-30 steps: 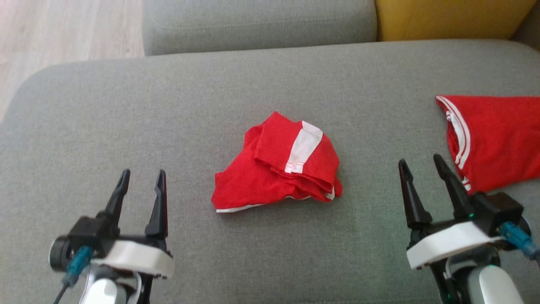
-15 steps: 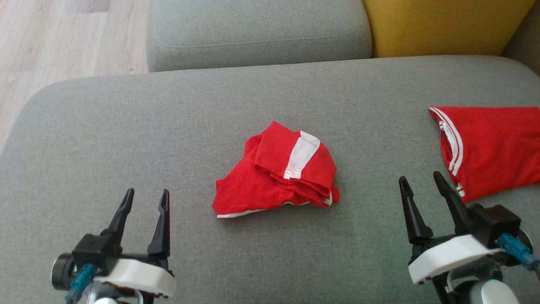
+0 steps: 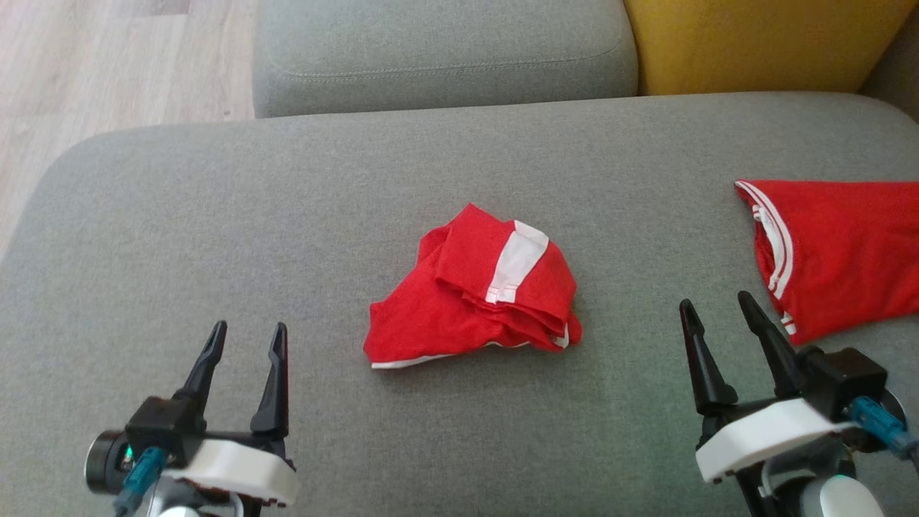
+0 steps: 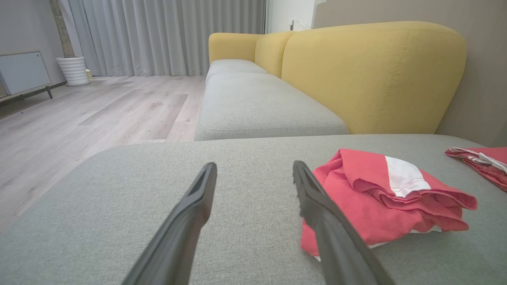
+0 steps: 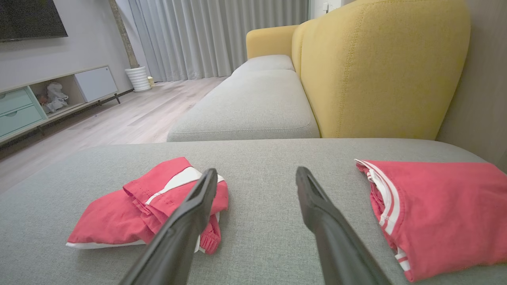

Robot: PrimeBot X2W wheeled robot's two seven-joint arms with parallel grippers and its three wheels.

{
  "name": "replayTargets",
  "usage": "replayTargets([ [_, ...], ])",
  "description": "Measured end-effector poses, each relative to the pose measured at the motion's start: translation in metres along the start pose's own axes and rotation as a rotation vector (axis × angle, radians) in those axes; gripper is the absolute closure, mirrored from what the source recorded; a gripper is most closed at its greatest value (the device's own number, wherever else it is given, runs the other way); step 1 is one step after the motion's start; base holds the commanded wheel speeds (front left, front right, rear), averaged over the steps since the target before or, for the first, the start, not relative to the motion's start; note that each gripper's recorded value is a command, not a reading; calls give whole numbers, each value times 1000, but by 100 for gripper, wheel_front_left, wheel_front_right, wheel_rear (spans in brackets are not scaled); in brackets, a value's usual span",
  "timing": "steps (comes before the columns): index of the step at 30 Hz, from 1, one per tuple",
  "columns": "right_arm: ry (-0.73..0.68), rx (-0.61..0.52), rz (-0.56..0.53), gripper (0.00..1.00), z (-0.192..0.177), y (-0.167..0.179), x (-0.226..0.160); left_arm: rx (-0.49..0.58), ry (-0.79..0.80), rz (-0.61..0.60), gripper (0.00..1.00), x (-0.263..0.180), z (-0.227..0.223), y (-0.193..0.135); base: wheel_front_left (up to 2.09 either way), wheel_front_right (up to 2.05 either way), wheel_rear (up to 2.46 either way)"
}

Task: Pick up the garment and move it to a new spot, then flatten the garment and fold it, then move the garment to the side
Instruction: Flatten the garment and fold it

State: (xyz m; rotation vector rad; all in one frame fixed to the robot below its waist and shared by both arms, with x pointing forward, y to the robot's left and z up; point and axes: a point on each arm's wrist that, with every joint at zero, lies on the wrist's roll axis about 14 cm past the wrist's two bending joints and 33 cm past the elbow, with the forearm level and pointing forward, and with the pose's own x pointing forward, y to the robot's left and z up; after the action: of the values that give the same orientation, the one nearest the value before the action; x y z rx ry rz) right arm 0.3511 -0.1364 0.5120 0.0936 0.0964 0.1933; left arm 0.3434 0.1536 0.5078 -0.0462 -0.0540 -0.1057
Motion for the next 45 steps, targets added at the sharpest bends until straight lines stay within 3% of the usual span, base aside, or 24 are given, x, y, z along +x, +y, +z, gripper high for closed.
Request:
replayTargets([
  [10, 47, 3, 23, 0, -11, 7, 5, 0, 14, 7, 0, 0, -4, 1, 0, 0, 0],
  [19, 228, -3, 244, 0, -64, 75, 33, 0, 12, 26, 0, 19, -6, 11, 0, 0, 0],
  [26, 253, -122, 342, 0, -77, 95, 64, -6, 41, 53, 0, 26, -18, 19, 0, 0, 0],
  [27, 268, -141, 351, 11, -82, 95, 68, -7, 45, 56, 0, 28, -19, 19, 0, 0, 0],
  [28, 285, -156, 353, 71, -86, 95, 71, -8, 46, 59, 0, 29, -20, 20, 0, 0, 0],
  [29, 292, -159, 356, 100, -89, 95, 73, -11, 43, 61, 0, 30, -20, 20, 0, 0, 0],
  [36, 223, -119, 292, 100, -71, 75, 93, -18, 52, 58, 0, 36, -25, 19, 0, 0, 0],
  [45, 191, 86, 18, 100, -61, -10, 106, -27, 54, 29, 0, 44, -27, 10, 0, 0, 0],
])
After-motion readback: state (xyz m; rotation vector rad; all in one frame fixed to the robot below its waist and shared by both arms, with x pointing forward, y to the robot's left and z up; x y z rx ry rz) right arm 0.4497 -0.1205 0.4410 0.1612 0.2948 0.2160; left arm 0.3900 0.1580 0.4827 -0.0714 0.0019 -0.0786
